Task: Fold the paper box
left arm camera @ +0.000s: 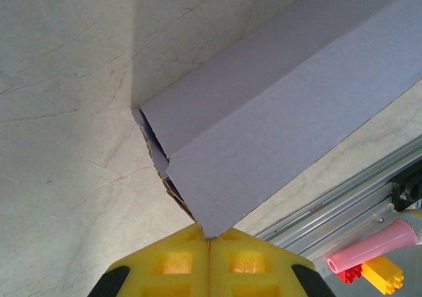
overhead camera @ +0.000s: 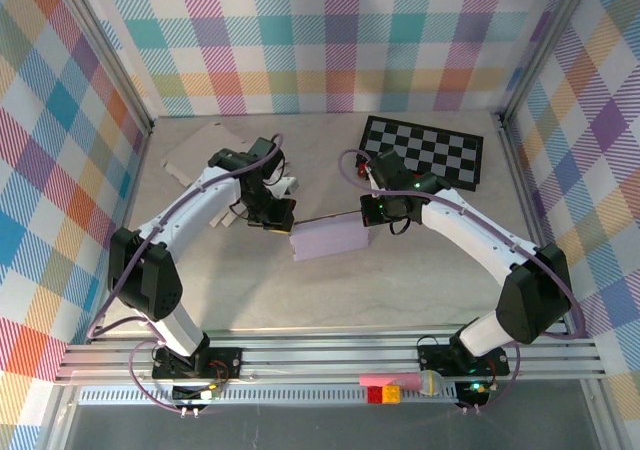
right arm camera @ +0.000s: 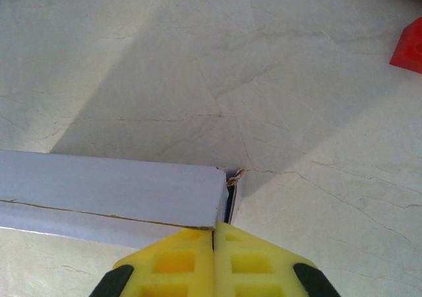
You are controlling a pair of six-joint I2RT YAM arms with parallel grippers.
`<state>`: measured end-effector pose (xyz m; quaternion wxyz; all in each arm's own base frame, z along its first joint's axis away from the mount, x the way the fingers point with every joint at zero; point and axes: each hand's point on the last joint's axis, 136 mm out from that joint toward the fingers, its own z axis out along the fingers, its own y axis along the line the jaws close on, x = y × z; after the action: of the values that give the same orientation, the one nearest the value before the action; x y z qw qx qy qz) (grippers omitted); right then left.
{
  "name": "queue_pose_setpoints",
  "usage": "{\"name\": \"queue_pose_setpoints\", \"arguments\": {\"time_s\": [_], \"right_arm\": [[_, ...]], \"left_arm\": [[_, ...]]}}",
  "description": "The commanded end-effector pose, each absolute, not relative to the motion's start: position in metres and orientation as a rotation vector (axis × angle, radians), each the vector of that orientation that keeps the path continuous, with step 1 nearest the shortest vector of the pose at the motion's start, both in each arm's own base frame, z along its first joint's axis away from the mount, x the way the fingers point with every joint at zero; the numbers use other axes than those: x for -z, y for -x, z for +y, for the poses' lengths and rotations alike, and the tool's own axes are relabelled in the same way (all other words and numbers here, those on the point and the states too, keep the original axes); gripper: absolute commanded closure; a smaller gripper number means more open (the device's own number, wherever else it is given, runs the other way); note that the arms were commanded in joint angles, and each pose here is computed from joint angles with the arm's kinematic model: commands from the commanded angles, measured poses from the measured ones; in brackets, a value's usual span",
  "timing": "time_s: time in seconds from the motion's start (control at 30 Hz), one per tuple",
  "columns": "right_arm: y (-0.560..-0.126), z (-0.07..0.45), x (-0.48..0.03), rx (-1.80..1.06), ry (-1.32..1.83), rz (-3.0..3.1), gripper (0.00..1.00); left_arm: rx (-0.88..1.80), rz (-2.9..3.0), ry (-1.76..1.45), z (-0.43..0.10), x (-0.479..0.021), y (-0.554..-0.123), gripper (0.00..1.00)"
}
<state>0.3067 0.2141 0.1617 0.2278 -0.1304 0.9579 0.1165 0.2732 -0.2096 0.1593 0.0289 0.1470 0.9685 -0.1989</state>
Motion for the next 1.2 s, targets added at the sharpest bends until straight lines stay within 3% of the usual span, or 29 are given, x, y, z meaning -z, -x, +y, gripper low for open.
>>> {"name": "queue_pose_setpoints", "arguments": {"time_s": [0.0, 0.3, 0.57, 0.67, 0.9, 1.17], "right_arm": [[-0.301, 0.231, -0.164, -0.424, 0.402, 2.642, 1.00], [-0.294, 0.225, -0.165, -0.423, 0.343, 2.669, 1.00], [-0.279, 0.217, -0.190, -0.598, -0.043, 2.716, 0.60], [-0.280, 0.215, -0.203, -0.732, -0.260, 2.684, 0.52], [-0.292, 0.203, -0.207, -0.978, -0.777, 2.599, 0.40], [-0.307, 0.202, -0.185, -1.168, -1.091, 2.525, 0.38]], "left_arm": [[0.666, 2.940, -0.487, -0.216, -0.158, -0.273, 1.00], [0.635, 2.947, -0.512, -0.215, -0.156, -0.269, 1.00], [0.583, 2.943, -0.548, -0.216, -0.159, -0.267, 1.00], [0.570, 2.942, -0.558, -0.217, -0.159, -0.266, 1.00], [0.549, 2.943, -0.570, -0.219, -0.159, -0.265, 1.00], [0.542, 2.939, -0.580, -0.221, -0.160, -0.265, 1.00]]}}
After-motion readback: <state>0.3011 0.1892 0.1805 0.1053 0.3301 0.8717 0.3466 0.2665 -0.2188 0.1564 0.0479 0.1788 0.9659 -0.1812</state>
